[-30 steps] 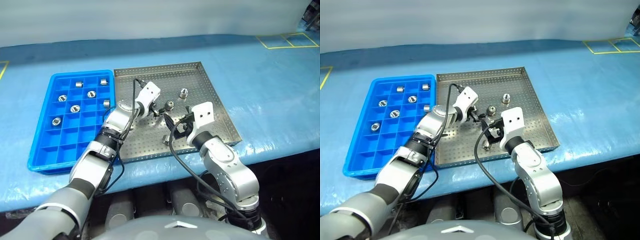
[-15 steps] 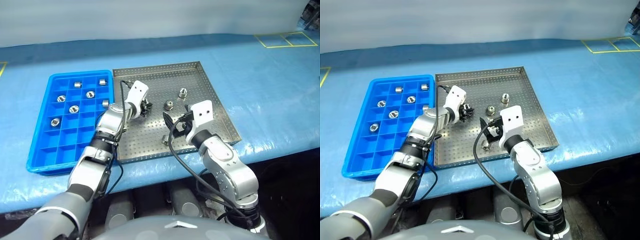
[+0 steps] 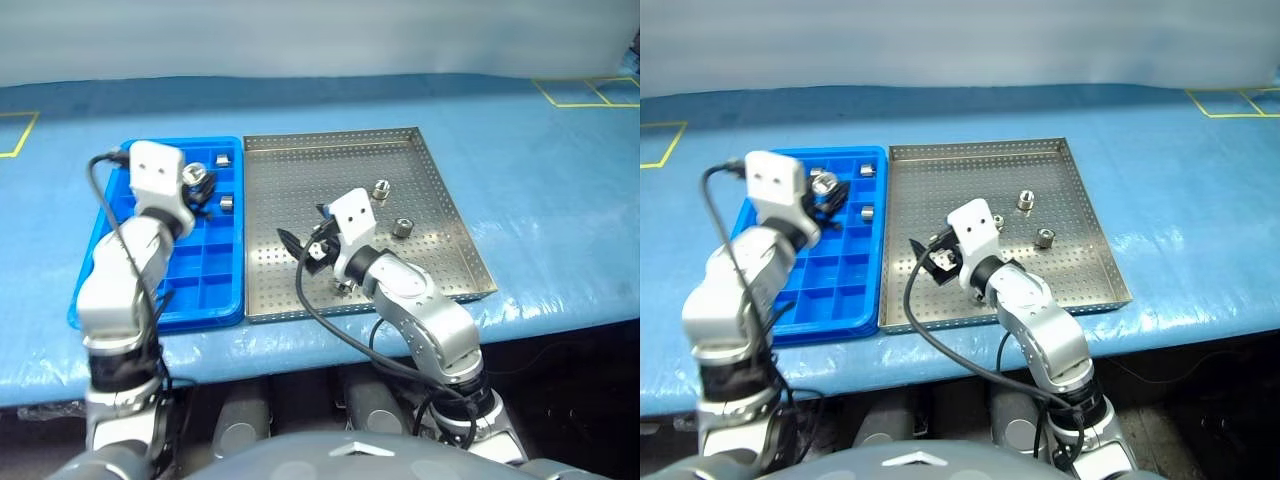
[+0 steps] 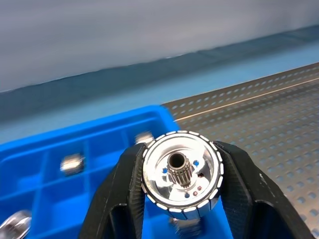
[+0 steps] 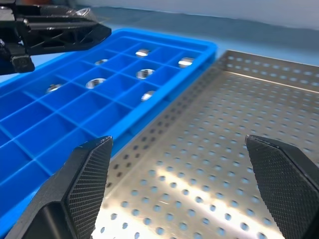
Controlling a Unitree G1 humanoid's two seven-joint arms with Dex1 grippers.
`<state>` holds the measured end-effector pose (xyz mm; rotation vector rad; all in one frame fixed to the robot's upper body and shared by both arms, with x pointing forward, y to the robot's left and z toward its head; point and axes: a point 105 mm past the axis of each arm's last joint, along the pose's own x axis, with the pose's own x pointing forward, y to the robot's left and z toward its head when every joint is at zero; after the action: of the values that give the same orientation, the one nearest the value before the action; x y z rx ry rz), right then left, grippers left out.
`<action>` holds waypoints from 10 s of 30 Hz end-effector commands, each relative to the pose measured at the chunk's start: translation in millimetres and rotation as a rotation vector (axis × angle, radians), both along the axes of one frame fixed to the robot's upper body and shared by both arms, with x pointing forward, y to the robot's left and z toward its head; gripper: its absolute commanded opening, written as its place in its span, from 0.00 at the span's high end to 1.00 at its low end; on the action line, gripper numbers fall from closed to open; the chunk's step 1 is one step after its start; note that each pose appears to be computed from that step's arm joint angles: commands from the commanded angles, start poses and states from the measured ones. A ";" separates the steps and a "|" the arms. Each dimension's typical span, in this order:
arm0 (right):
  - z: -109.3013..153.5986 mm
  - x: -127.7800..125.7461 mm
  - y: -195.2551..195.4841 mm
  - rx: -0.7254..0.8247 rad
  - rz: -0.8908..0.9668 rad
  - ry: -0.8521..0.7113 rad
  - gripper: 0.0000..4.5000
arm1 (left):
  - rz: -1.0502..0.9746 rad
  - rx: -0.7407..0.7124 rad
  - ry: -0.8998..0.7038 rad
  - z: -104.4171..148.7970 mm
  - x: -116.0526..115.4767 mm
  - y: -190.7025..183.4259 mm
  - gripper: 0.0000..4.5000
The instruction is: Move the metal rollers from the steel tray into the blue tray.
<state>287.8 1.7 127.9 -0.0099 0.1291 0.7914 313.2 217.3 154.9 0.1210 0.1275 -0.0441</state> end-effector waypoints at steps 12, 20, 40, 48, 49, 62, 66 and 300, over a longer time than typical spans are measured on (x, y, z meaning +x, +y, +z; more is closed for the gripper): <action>7.3 -8.1 17.8 0.027 0.121 -0.022 0.00 | 0.180 -0.043 0.111 -44.7 -48.9 20.9 0.60; 5.9 -7.2 12.5 0.036 0.080 -0.015 0.00 | 0.154 -0.080 0.136 -57.0 -36.3 18.2 0.60; 6.3 3.2 -57.6 -0.013 -0.172 -0.036 0.00 | -0.333 -0.096 -0.016 6.4 -4.1 -67.4 0.01; -6.4 -4.4 -120.7 -0.176 -0.327 -0.026 0.00 | -0.811 0.027 0.158 -14.9 -0.6 -145.6 0.01; -9.1 -7.3 -123.8 -0.212 -0.324 -0.025 0.00 | -0.853 0.054 0.188 -21.1 -2.1 -150.4 0.01; -21.7 -36.7 -132.1 -0.245 -0.292 0.040 0.00 | -1.199 0.227 0.406 -74.0 -19.5 -190.3 0.01; -20.2 -37.4 -131.4 -0.231 -0.303 0.035 0.00 | -1.234 0.299 0.429 -84.3 -18.9 -191.4 0.01; 19.5 58.7 123.7 0.040 0.138 -0.026 0.60 | -0.007 -0.027 -0.058 -23.7 -116.3 -33.5 0.00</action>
<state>364.5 68.8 102.8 -0.0772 0.1827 0.7996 198.6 189.7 113.2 0.0785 0.1436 -0.0381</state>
